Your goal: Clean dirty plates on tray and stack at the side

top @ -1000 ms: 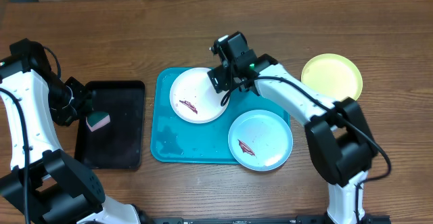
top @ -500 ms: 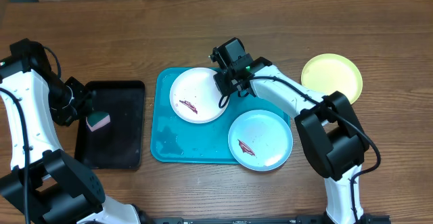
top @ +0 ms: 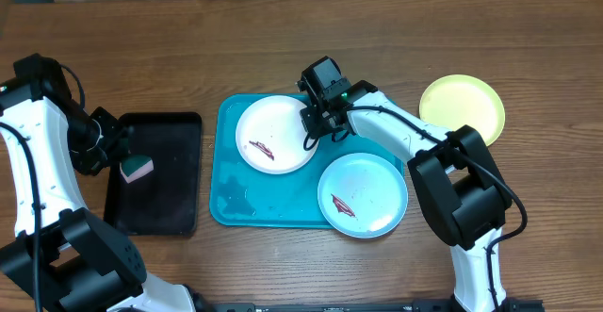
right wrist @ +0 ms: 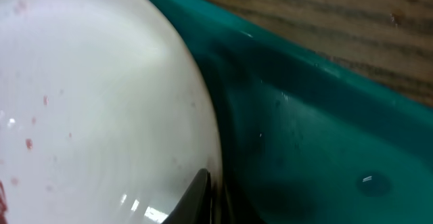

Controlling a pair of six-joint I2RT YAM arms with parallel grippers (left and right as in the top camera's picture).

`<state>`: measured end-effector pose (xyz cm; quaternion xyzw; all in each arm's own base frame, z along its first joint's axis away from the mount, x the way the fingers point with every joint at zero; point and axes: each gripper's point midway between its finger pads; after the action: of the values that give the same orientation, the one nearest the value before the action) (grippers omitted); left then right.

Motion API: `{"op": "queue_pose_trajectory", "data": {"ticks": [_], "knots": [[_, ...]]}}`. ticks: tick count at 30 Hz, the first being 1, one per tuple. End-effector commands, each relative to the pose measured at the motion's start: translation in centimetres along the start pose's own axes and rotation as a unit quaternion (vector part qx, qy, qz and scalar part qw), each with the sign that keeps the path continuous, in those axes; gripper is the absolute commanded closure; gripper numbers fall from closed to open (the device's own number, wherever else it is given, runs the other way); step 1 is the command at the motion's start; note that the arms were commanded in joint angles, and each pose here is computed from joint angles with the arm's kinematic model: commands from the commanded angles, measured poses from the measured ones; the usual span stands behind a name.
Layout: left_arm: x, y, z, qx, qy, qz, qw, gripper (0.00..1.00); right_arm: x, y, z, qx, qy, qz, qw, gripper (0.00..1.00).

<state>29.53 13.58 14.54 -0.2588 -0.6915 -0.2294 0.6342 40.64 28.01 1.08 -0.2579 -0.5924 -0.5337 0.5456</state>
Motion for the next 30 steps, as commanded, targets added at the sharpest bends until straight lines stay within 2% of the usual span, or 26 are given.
{"op": "queue_pose_trajectory", "data": {"ticks": [1, 5, 8, 10, 13, 21, 24, 26, 30], "knots": [[0.7, -0.4, -0.9, -0.013, -0.02, -0.005, 1.0, 0.96, -0.4, -1.8, -0.3, -0.052, -0.007, 0.033, 0.998, 0.95], [0.7, -0.9, -2.6, -0.051, -0.054, 0.003, 0.997, 0.96, -0.2, -4.1, 0.9, -0.111, 0.016, 0.084, 0.99, 0.96], [0.9, -2.0, -5.4, -0.116, -0.107, 0.015, 0.987, 0.96, 0.2, -5.6, 2.6, -0.167, 0.041, 0.122, 0.978, 0.95], [0.9, -2.7, -6.5, -0.144, -0.113, 0.017, 0.983, 0.96, 0.4, -6.3, 4.1, -0.197, 0.066, 0.145, 0.967, 0.81], [0.6, -3.3, -7.1, -0.165, -0.093, 0.014, 0.982, 0.96, 0.8, -6.7, 5.8, -0.206, 0.099, 0.162, 0.96, 0.53], [0.3, -4.1, -8.2, -0.198, -0.071, 0.008, 0.978, 0.96, 1.7, -3.5, 1.8, -0.104, 0.023, 0.104, 0.989, 0.25], [0.3, -3.9, -8.3, -0.199, -0.072, 0.004, 0.977, 0.96, 1.7, -2.1, 1.5, -0.033, 0.031, 0.077, 0.996, 0.26], [0.3, -4.0, -8.3, -0.198, -0.072, 0.004, 0.978, 0.96, 1.5, -1.5, 1.6, 0.022, 0.038, 0.063, 0.997, 0.31], [0.3, -4.0, -8.4, -0.199, -0.072, 0.005, 0.977, 0.96, 1.2, -0.7, 2.0, 0.044, 0.044, 0.042, 0.997, 0.55]]}}
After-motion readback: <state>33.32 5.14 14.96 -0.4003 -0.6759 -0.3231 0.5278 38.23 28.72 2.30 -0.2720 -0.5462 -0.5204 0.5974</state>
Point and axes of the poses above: each gripper's point midway between its finger pads, its own x axis back along the fingers, its own z axis along the line the jaws close on, y = z × x, and after that the axes turned 3 degrees about -x, right-handed
